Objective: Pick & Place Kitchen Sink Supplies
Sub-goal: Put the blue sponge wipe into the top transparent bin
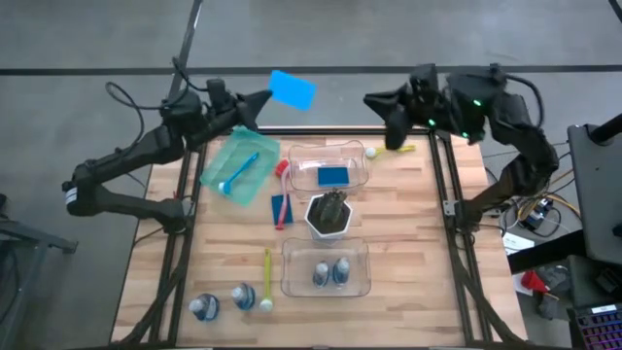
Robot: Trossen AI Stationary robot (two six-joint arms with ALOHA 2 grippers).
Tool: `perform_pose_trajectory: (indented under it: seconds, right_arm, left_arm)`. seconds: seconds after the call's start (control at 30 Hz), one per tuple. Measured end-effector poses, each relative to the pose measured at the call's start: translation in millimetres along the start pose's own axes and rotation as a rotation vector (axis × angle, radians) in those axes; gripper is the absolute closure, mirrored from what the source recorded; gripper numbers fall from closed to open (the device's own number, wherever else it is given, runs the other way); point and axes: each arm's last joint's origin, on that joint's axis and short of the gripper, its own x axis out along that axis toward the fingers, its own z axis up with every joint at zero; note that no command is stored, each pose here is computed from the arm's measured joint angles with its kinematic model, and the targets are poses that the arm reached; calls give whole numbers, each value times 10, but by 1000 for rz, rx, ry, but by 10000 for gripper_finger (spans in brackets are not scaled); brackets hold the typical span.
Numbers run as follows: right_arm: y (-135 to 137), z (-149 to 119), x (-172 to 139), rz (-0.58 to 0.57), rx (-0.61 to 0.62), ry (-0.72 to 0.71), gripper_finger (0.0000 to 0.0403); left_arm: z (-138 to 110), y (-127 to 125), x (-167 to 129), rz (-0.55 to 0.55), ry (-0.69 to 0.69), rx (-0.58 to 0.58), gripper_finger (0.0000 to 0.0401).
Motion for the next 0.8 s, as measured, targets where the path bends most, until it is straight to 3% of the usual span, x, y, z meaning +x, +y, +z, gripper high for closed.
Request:
perform_pose_trajectory:
  seconds: [0.2,0.5,0.63,0.8]
  right_arm:
    - [-94,61,314,144,134,16,338]
    - [-177,134,710,277,181,-36,233]
    - [-258,192,820,276,201,-92,200]
    - [-379,193,972,259,250,-90,189]
  left_arm:
    - [122,-87,1,-100,-127,9,385]
    - [209,-155,-25,-198,-204,-6,385]
    - [199,-155,-12,-202,-199,-31,385]
    - [204,-163,-8,-213,-210,-38,385]
